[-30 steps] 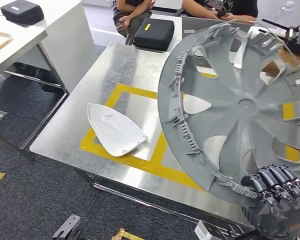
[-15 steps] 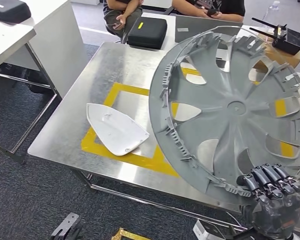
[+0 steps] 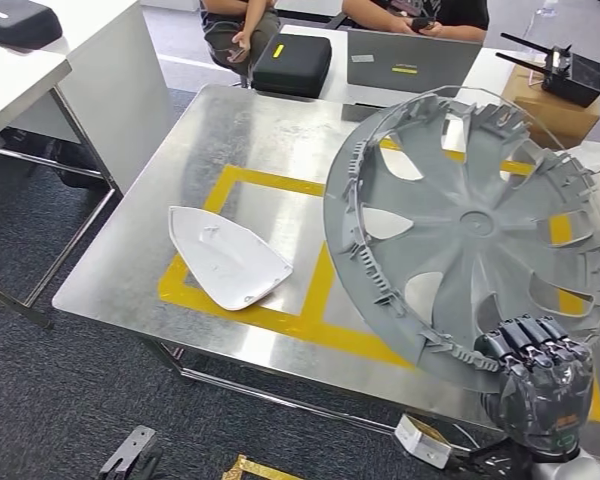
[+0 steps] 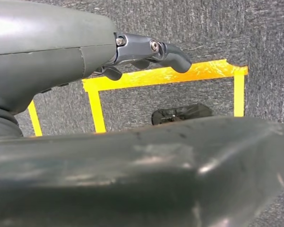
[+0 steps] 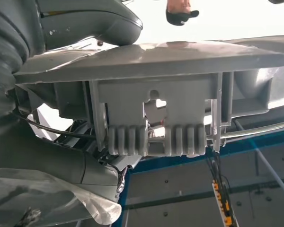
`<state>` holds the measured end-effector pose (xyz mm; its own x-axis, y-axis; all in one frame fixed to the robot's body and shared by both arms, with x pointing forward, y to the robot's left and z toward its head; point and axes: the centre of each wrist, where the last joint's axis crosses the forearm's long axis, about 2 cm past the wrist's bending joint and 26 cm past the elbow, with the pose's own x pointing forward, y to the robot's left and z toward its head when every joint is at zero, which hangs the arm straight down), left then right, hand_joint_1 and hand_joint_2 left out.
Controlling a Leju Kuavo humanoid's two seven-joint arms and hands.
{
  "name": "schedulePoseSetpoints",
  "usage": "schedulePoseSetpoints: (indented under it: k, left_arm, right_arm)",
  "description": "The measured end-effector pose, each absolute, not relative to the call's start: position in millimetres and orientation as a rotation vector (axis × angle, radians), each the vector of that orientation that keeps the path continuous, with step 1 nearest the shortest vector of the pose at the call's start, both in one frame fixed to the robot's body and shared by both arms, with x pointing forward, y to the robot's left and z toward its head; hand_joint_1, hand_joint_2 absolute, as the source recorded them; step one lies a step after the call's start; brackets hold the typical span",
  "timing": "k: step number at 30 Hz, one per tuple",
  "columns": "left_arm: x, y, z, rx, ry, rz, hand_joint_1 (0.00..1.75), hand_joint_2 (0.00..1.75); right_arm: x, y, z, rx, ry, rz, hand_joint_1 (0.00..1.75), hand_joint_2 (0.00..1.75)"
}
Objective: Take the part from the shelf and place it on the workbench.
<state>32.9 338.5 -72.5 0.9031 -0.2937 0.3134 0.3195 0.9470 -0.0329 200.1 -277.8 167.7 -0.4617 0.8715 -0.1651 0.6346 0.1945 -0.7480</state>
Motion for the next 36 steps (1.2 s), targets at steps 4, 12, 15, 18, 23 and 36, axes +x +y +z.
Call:
schedulePoseSetpoints:
  k: [4, 12, 15, 18, 23, 36]
  left_arm:
    - [33.0, 339.5, -72.4, -0.083, -0.308, -0.323, 0.0, 0.0]
    - [35.4, 339.6, -72.2, -0.042, -0.298, -0.349, 0.0, 0.0]
    - [35.0, 339.7, -72.1, -0.023, -0.289, -0.354, 0.0, 0.0]
    - [34.2, 340.5, -71.3, -0.013, -0.282, -0.357, 0.0, 0.0]
    - [33.5, 341.6, -70.0, -0.009, -0.273, -0.357, 0.0, 0.0]
    - [32.4, 341.3, -68.8, -0.03, -0.261, -0.335, 0.0, 0.0]
  right_arm:
    - [203.8, -282.0, 161.2, -1.425, -2.148, 1.17, 1.75, 1.75]
    - [214.8, -289.4, 154.7, -1.341, -2.017, 1.174, 1.75, 1.75]
    - [222.0, -293.9, 151.1, -1.262, -1.924, 1.194, 1.75, 1.75]
    - [230.7, -300.0, 148.0, -1.191, -1.841, 1.212, 1.75, 1.75]
    - [244.2, -310.7, 144.8, -1.173, -1.767, 1.224, 1.75, 1.75]
    - [254.0, -322.4, 139.1, -1.187, -1.697, 1.235, 1.75, 1.75]
